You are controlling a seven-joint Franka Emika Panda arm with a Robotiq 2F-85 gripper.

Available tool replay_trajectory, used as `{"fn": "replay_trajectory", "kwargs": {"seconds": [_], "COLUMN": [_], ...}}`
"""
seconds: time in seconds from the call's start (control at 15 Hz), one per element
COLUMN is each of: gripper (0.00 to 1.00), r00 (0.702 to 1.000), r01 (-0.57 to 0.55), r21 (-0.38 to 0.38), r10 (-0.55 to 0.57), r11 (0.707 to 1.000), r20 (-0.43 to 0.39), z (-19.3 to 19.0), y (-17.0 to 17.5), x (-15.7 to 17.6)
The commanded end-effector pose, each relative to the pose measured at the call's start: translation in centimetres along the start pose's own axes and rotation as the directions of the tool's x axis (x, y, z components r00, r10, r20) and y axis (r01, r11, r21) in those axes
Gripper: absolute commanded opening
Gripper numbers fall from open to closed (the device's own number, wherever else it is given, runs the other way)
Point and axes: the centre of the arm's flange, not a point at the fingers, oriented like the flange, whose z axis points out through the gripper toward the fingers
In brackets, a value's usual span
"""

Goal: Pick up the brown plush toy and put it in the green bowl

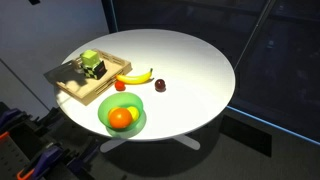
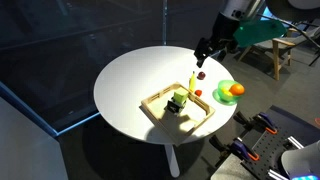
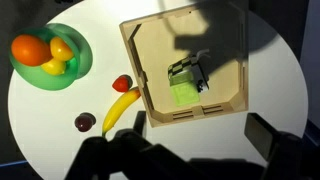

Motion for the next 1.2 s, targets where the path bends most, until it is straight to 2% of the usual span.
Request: {"fn": "replay_trajectory", "kwargs": {"seconds": [0.0,0.6,1.13], "gripper": [1.0,1.0,1.0], "r00": [1.0,1.0,0.997], "r01": [0.0,-0.001,-0.076], "r21": [0.0,0.0,0.029], "r10": [0.0,0.001,0.075], "r11": [1.0,1.0,0.997], "r20": [0.0,0.002,0.034], "z": [0.0,0.0,-0.5], "y": [0.0,0.0,2.4], "x": [0.0,0.1,3.0]}}
